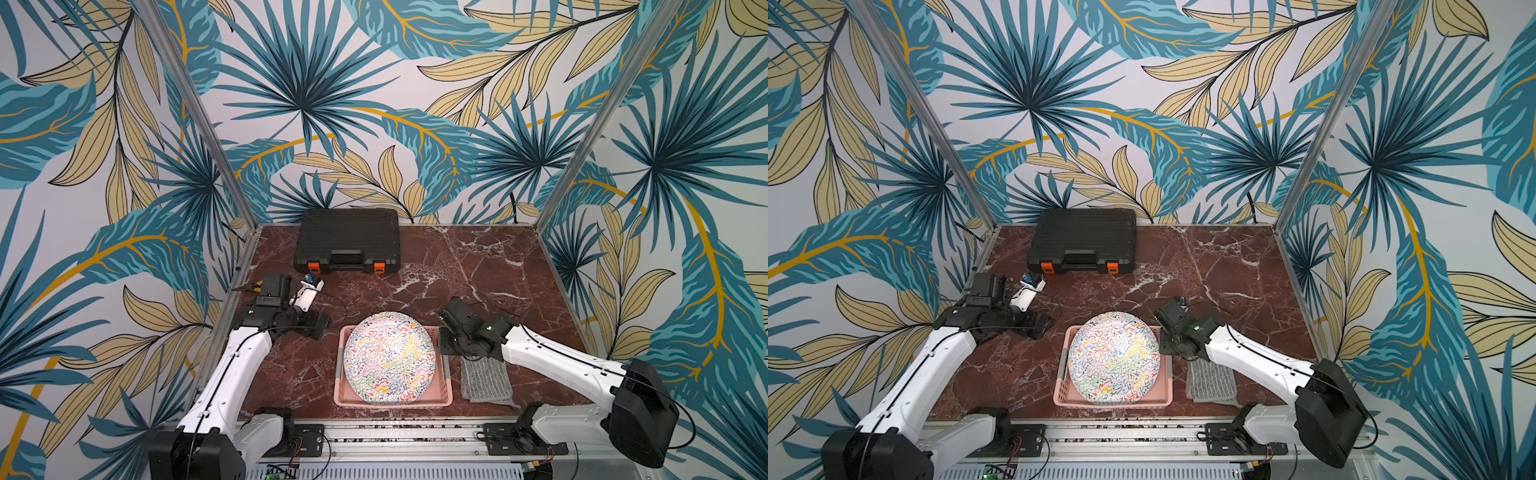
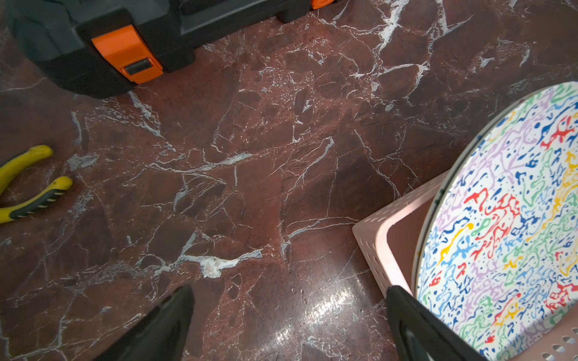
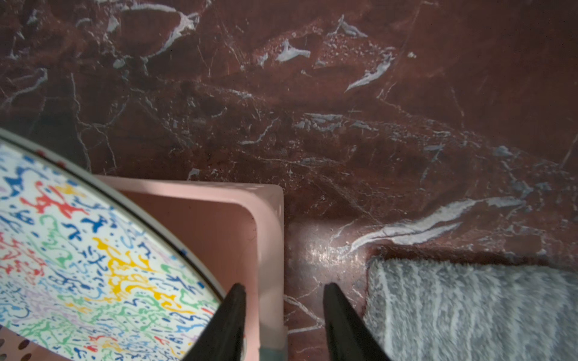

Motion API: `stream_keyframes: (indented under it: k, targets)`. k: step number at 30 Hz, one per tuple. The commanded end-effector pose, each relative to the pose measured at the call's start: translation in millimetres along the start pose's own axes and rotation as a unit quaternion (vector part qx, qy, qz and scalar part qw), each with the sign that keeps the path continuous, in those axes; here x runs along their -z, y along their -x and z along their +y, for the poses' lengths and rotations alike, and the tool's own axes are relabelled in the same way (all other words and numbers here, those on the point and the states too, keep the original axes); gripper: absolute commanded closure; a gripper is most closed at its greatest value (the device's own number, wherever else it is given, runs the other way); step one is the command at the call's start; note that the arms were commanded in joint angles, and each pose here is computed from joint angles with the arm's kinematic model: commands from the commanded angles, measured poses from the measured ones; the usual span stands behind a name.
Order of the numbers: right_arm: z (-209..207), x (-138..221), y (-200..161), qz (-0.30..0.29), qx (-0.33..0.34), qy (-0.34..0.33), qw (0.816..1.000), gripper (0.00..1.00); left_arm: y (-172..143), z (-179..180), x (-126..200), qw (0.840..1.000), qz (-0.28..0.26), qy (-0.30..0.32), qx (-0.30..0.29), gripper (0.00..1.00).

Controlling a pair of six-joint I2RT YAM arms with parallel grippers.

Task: Wipe the wet plate dry
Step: Move the bin to the center of the board.

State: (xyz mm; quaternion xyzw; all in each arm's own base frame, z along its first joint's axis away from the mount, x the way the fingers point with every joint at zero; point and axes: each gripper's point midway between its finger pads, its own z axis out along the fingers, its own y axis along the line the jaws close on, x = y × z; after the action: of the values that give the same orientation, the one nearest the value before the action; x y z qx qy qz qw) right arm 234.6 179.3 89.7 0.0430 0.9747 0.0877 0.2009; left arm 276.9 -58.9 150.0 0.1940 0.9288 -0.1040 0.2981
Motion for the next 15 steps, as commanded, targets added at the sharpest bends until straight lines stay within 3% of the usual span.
stream_keyframes:
  k: [1, 9, 15]
  targets:
    - [-0.1, -6.6, 9.2, -0.022, -0.011, -0.014, 1.000, 0.65, 0.9, -3.0, 1.7, 1.000, -0.002, -0.009, -0.005, 0.00]
    - [6.6, -11.3, 31.9, -0.045, -0.007, -0.038, 0.998, 0.94, 0.2, -5.1, 1.4, 1.000, -0.001, -0.016, -0.005, 0.00]
    - [2.0, -13.6, 61.9, -0.061, -0.022, -0.040, 0.997, 0.98, 0.1, -6.1, 1.1, 1.000, -0.001, -0.019, -0.005, 0.00]
